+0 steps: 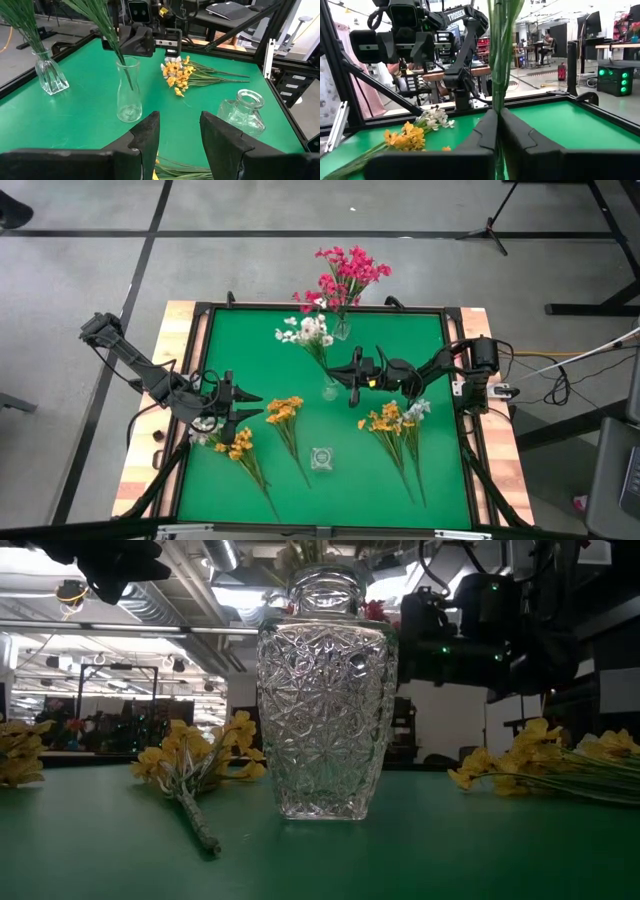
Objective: Sort flowers into vase by color
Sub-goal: Put the middle white flowers into the middle transparent vase, then put the right white flowers into the middle transparent vase
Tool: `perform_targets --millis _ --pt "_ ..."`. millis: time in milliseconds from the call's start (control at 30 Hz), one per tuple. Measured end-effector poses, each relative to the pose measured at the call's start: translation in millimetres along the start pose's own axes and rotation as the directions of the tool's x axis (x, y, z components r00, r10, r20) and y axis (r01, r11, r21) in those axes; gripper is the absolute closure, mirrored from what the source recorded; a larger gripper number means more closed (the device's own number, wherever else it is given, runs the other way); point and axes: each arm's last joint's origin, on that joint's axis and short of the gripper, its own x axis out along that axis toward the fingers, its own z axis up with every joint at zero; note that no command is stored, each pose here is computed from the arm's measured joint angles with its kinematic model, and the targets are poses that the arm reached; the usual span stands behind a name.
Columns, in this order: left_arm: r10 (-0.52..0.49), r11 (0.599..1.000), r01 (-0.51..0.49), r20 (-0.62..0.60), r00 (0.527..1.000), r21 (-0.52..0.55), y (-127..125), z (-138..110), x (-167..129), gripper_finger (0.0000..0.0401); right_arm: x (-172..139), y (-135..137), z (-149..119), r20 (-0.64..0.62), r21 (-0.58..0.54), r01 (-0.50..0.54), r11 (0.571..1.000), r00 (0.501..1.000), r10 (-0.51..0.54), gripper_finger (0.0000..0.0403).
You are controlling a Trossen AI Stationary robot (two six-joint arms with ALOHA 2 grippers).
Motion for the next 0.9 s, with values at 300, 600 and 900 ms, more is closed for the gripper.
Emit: perform_targets --millis 300,600,900 --pt "0.0 1.0 0.0 0.001 1.0 -0.001 0.0 0.1 0.0 0.0264 0.3 -0.2 0.5 0.004 0.036 0.009 0.999 1.0 -0.009 0.0285" --pt "0.0 1.0 0.0 0.001 1.0 -0.002 -0.1 0.1 0.0 0.0264 -1.4 -0.2 -0.2 -0.003 0.081 0.008 0.997 1.0 -0.008 0.0261" --pt "-0.001 1.0 0.001 0.002 1.0 -0.003 -0.1 0.2 0.0 0.0264 -30.9 3.1 23.7 0.034 0.093 0.008 0.996 0.999 -0.011 0.0262"
